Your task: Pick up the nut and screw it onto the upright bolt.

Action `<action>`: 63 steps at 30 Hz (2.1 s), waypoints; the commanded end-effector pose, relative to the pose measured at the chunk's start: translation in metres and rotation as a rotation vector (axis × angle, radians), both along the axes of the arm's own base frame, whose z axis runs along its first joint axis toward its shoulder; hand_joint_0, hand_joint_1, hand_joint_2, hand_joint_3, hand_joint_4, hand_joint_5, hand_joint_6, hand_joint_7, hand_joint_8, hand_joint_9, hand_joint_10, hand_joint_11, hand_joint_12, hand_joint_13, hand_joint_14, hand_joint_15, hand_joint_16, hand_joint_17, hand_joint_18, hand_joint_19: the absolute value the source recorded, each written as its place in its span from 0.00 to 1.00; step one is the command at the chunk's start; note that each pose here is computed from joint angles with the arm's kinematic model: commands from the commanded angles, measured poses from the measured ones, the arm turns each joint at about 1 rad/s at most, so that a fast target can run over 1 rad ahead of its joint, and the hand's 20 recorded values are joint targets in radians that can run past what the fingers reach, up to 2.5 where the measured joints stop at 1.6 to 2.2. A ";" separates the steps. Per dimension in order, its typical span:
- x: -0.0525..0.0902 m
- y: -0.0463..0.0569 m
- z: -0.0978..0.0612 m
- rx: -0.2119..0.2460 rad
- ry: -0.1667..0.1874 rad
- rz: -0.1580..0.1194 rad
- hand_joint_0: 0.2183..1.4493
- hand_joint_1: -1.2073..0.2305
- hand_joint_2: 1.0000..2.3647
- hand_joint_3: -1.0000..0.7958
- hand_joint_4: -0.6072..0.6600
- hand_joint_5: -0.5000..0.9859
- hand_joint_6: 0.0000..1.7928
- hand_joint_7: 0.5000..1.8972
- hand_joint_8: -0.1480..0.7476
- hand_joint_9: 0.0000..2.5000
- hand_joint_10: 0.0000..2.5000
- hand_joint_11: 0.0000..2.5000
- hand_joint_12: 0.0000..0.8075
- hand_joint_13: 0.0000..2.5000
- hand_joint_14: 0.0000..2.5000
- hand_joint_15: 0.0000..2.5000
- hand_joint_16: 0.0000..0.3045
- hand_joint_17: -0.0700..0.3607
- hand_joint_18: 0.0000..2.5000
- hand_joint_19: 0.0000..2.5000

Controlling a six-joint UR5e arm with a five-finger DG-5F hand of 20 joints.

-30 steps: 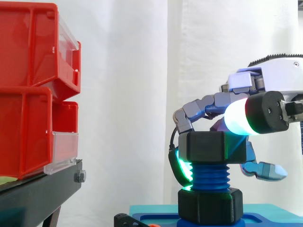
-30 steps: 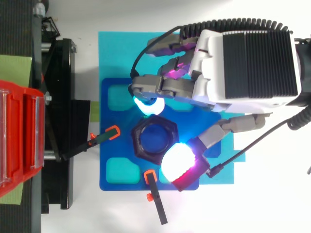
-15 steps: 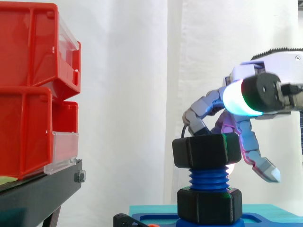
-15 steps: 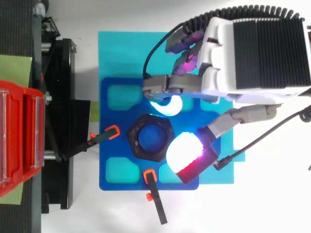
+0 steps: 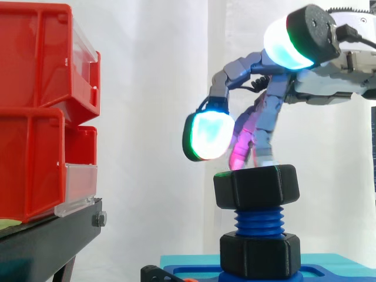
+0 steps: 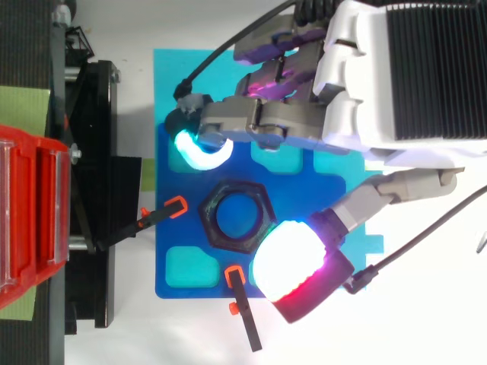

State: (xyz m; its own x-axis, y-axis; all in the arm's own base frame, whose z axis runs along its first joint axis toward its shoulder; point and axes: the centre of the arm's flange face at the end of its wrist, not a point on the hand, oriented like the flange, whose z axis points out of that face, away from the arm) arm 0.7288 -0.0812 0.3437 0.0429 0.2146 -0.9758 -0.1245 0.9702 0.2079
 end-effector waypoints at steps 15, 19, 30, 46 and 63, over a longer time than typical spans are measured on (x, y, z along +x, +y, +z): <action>0.008 0.049 -0.018 0.011 -0.072 0.061 0.16 0.80 0.00 0.28 0.56 0.21 0.28 0.06 0.44 0.17 0.00 0.00 0.47 0.05 0.00 0.00 0.17 0.44 0.00 0.00; 0.003 0.057 -0.035 0.013 -0.082 0.068 0.15 0.83 0.00 0.28 0.56 0.20 0.28 0.05 0.43 0.13 0.00 0.00 0.47 0.01 0.00 0.00 0.18 0.44 0.00 0.00; -0.002 0.054 -0.052 0.035 -0.082 0.062 0.16 0.88 0.00 0.28 0.55 0.20 0.28 0.05 0.41 0.07 0.00 0.00 0.46 0.00 0.00 0.00 0.17 0.44 0.00 0.00; 0.003 0.045 -0.075 0.071 -0.057 0.056 0.17 0.89 0.00 0.28 0.56 0.21 0.28 0.11 0.41 0.08 0.00 0.00 0.46 0.00 0.00 0.00 0.17 0.43 0.00 0.00; 0.002 0.026 -0.075 0.068 -0.057 0.041 0.18 0.84 0.00 0.28 0.62 0.27 0.28 0.47 0.48 0.18 0.00 0.00 0.37 0.06 0.00 0.00 0.11 0.34 0.00 0.00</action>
